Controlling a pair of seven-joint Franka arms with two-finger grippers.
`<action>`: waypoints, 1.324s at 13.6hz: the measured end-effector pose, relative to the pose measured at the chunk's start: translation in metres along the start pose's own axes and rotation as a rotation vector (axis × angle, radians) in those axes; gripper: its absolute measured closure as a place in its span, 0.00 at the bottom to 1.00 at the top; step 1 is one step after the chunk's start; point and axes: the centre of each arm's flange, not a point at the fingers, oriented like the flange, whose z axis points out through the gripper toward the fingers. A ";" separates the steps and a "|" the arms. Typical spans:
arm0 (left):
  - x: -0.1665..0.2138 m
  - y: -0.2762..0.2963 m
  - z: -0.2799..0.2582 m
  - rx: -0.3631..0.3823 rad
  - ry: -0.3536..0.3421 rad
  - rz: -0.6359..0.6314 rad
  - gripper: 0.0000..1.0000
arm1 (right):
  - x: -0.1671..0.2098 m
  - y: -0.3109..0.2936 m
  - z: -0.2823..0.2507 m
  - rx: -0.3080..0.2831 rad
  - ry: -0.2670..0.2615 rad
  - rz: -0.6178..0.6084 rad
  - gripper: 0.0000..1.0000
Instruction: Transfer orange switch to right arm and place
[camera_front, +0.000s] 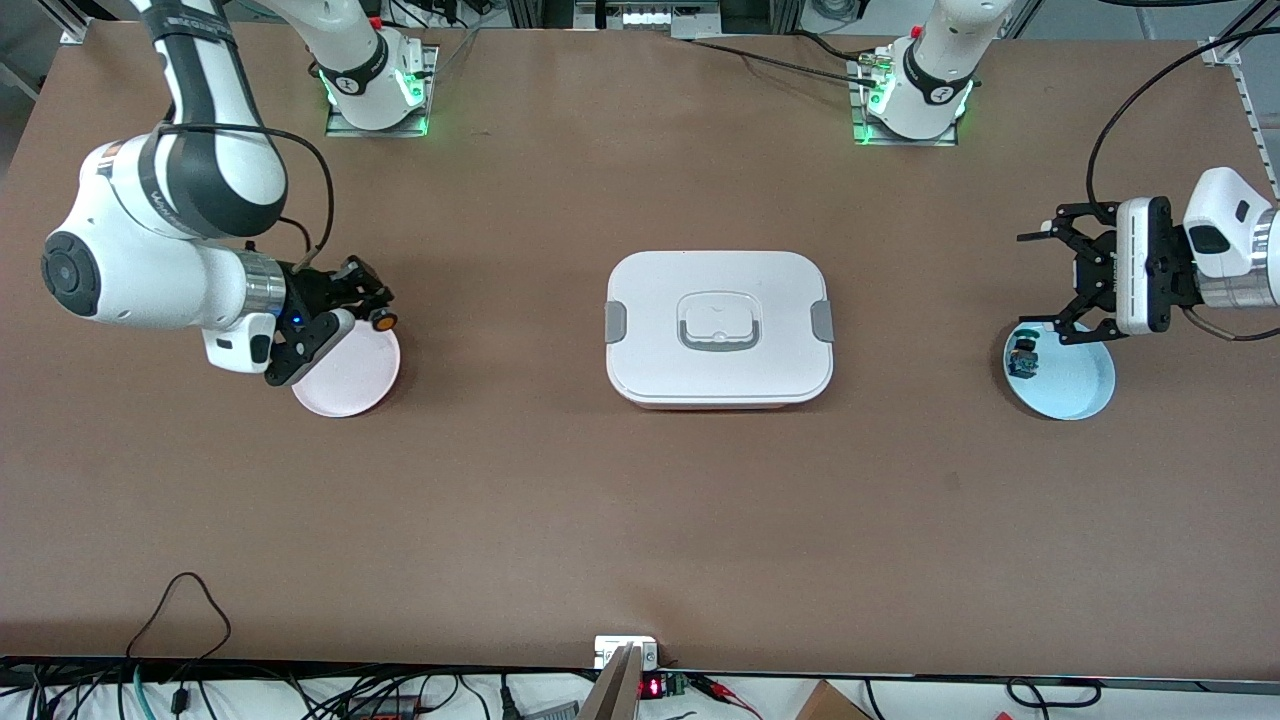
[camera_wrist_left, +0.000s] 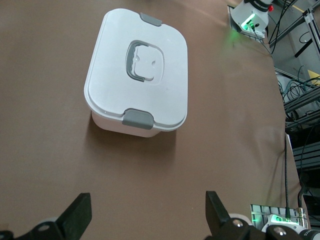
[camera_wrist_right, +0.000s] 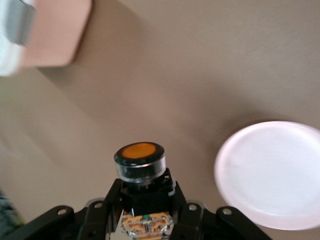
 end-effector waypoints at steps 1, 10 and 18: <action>0.001 0.000 -0.001 0.003 -0.003 -0.023 0.00 | 0.000 0.004 -0.001 -0.052 -0.015 -0.064 0.58; 0.087 0.053 -0.020 0.139 -0.163 -0.254 0.00 | -0.001 0.049 0.059 -0.391 -0.124 -0.544 0.58; 0.076 0.028 -0.052 0.398 -0.118 -0.307 0.00 | -0.034 0.067 0.110 -0.432 -0.156 -0.639 0.58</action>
